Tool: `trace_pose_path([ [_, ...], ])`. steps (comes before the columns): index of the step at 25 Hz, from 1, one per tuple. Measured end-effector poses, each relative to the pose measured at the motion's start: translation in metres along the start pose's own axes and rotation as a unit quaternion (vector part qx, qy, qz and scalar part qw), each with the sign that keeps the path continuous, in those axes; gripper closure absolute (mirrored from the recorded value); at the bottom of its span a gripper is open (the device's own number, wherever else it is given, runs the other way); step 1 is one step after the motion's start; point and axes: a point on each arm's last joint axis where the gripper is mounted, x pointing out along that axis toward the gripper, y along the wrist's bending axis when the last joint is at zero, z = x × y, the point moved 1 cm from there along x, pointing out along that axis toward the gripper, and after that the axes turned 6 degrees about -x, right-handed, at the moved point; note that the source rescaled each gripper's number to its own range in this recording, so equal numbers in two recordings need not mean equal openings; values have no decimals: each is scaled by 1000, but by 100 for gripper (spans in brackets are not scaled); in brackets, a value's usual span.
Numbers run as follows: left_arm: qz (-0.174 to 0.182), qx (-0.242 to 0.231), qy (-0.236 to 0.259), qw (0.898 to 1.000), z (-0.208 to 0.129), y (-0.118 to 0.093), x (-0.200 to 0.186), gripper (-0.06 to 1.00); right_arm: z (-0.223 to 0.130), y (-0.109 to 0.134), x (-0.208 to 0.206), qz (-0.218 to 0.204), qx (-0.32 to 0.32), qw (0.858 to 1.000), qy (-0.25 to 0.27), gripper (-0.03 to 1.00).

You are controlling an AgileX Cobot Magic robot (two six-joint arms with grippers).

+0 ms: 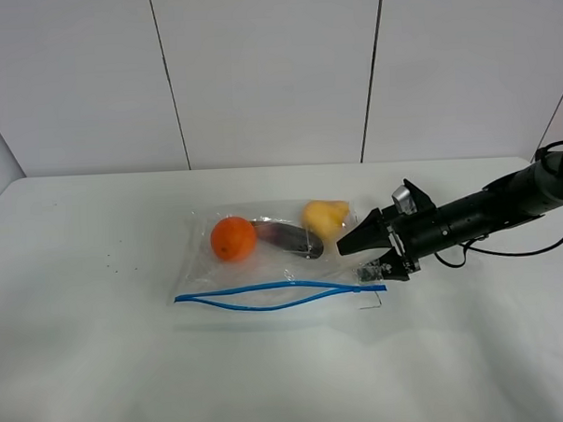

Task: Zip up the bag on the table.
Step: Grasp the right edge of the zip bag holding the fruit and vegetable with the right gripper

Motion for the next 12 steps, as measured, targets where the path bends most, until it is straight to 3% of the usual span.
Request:
trace_pose_path([
  [12, 0, 0, 0, 1000, 0, 0, 0, -6, -1, 2, 0, 11, 10, 1000, 3, -3],
])
